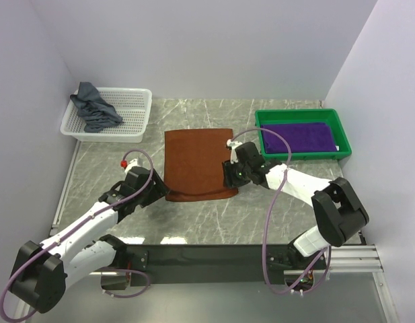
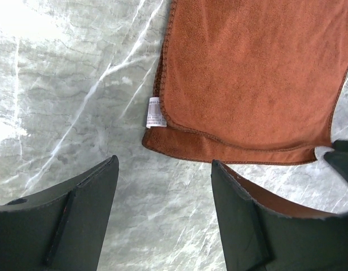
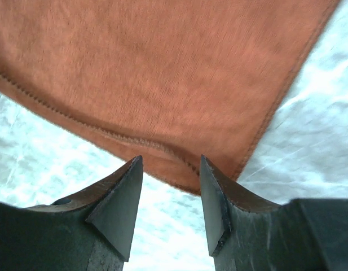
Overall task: Fold and stack the towels
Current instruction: Fold the towel
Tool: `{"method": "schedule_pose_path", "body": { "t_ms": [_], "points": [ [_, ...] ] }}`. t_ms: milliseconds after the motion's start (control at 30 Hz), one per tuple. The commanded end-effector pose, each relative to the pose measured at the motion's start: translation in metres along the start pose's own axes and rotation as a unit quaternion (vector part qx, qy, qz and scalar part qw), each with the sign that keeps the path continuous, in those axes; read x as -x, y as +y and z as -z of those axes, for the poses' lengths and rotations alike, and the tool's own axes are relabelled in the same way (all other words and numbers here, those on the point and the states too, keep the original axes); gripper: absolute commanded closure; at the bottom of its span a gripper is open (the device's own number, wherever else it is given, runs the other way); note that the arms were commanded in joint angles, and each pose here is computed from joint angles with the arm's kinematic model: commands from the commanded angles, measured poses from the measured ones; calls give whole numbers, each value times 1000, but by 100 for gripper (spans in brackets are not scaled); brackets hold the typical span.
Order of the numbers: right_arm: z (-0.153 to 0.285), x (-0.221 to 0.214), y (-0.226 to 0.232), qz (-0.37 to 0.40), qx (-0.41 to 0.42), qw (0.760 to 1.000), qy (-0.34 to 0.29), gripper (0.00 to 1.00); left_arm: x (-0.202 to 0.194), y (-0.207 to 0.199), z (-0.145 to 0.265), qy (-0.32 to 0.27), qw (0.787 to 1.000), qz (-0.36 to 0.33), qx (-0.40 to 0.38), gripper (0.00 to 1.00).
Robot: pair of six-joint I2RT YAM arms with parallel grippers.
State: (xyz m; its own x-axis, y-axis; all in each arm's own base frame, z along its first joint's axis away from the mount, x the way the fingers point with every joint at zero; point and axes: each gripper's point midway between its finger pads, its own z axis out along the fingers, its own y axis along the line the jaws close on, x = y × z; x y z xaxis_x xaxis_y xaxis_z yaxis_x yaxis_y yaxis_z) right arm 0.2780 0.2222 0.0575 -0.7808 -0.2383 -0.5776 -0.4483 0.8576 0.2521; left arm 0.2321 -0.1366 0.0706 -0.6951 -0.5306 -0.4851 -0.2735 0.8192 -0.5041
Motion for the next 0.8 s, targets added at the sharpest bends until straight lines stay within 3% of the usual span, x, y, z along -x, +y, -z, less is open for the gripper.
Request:
{"method": "schedule_pose_path", "body": {
  "t_ms": [0, 233, 500, 767],
  "points": [
    [-2, -18, 8, -50, 25, 998, 13, 48, 1, -11, 1, 3, 1000, 10, -18, 28],
    [-4, -38, -10, -138, 9, 990, -11, 48, 3, -14, -1, 6, 1000, 8, -14, 29],
    [40, 7, -21, -175, -17, 974, -145, 46, 14, -23, -5, -2, 1000, 9, -9, 37],
    [39, -2, -44, -276, -1, 949, -149, 39, 20, -29, -25, -1, 1000, 8, 14, 50]
  ]
}}
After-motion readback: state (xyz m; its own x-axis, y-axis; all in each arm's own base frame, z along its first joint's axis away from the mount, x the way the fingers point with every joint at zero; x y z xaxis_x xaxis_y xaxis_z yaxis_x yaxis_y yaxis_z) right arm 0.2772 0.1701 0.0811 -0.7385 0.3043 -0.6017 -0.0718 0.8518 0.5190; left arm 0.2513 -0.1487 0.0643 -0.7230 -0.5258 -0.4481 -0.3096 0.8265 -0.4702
